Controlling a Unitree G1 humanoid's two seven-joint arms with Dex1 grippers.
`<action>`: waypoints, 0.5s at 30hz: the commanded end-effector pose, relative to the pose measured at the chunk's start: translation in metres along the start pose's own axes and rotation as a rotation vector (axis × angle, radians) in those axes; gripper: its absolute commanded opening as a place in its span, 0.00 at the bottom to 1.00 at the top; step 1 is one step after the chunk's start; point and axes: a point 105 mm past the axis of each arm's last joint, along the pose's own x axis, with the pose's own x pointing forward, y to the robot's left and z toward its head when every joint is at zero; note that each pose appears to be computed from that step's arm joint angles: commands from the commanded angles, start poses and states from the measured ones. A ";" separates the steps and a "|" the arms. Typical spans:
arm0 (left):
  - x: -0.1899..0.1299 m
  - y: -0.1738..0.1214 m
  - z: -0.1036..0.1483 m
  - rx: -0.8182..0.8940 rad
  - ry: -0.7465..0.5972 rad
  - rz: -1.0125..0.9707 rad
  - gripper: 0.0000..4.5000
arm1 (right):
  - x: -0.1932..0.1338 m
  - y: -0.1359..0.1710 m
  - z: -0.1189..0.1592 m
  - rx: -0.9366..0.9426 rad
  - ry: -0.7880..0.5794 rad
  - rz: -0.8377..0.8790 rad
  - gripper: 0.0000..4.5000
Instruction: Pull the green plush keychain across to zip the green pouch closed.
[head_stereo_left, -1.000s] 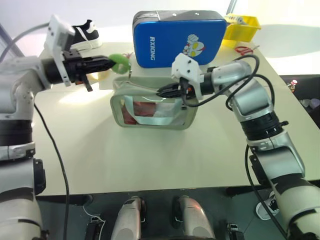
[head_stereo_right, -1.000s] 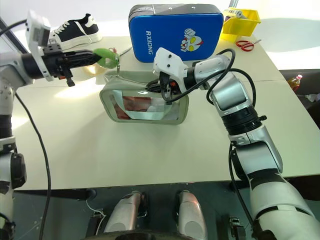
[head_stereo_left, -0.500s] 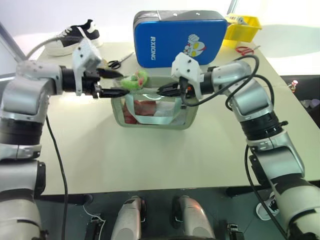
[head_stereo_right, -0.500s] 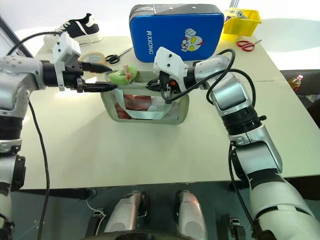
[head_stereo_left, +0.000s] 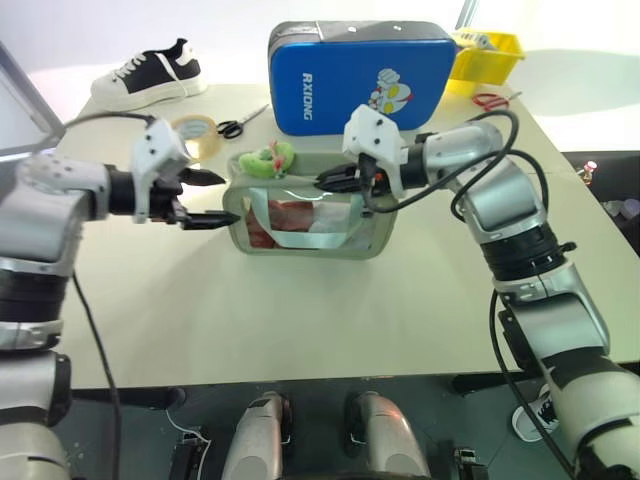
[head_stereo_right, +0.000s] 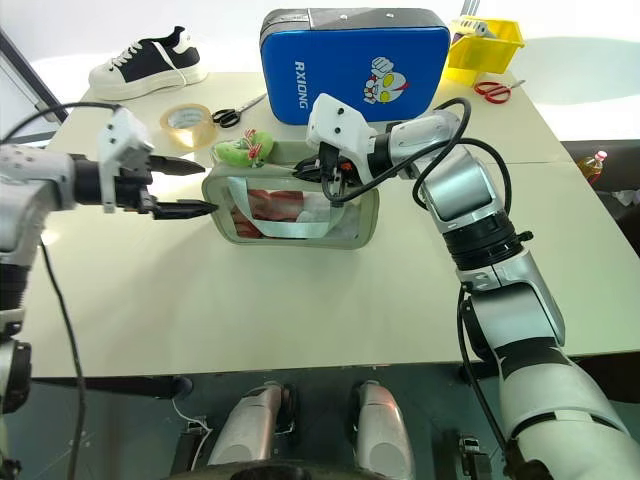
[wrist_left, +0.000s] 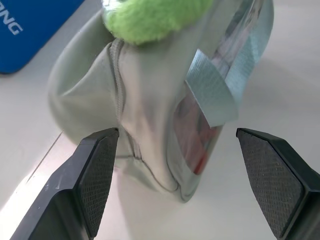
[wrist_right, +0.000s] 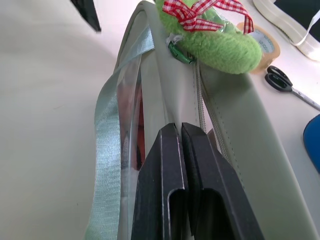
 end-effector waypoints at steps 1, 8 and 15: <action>-0.004 0.010 0.008 0.052 -0.025 0.068 0.57 | -0.004 -0.004 0.011 -0.034 -0.021 -0.013 0.00; -0.009 0.012 0.010 0.061 -0.020 0.069 0.03 | -0.004 -0.001 0.011 -0.016 -0.021 0.021 0.00; -0.009 0.012 0.010 0.076 -0.004 0.069 0.00 | -0.024 -0.034 0.031 -0.024 -0.038 -0.041 0.76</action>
